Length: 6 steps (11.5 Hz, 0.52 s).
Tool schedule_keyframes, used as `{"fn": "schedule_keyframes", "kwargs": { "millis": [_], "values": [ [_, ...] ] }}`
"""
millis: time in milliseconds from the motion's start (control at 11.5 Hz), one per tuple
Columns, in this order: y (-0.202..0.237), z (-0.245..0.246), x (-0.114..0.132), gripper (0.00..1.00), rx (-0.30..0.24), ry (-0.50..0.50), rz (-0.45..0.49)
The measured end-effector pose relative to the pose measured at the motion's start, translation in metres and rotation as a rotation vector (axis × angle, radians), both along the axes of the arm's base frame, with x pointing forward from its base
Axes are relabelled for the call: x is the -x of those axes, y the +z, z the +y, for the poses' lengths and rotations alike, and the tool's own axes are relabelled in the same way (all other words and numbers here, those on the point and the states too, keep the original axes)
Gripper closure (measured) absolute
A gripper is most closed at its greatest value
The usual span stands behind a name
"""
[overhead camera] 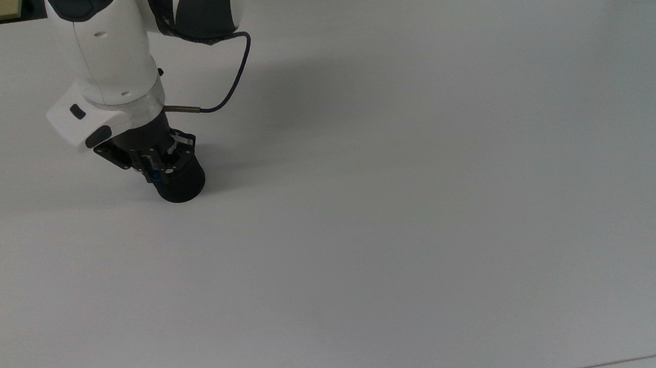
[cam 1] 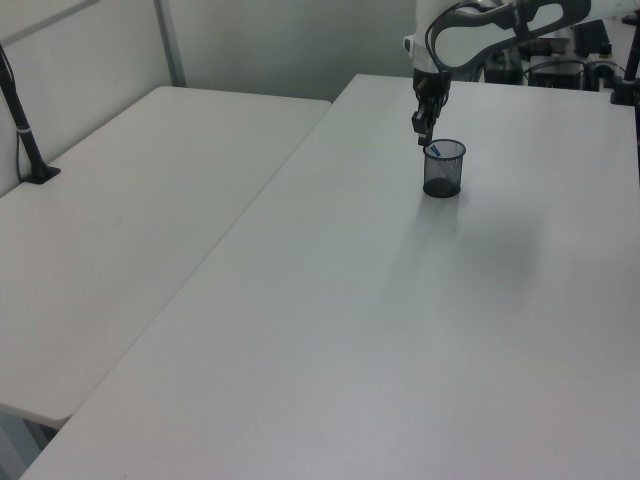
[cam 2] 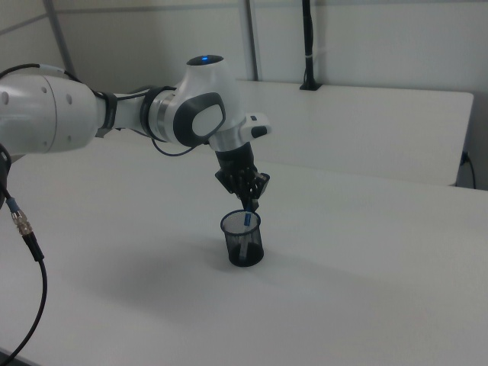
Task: Remove the marker
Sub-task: 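Close the gripper on the blue marker's cap, then lift the blue marker straight up out of the mesh cup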
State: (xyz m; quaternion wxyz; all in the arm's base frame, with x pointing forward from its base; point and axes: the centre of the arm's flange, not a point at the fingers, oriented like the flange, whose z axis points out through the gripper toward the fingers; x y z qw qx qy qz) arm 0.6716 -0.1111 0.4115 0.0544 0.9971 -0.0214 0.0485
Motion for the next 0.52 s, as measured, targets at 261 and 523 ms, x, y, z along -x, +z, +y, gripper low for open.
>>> {"fn": "schedule_keyframes", "kwargs": {
  "millis": [261,523],
  "values": [
    [0.044,0.002,-0.009,0.81,-0.030,-0.012,-0.092],
    [0.103,-0.008,0.002,0.81,-0.042,-0.029,-0.187]
  ]
}}
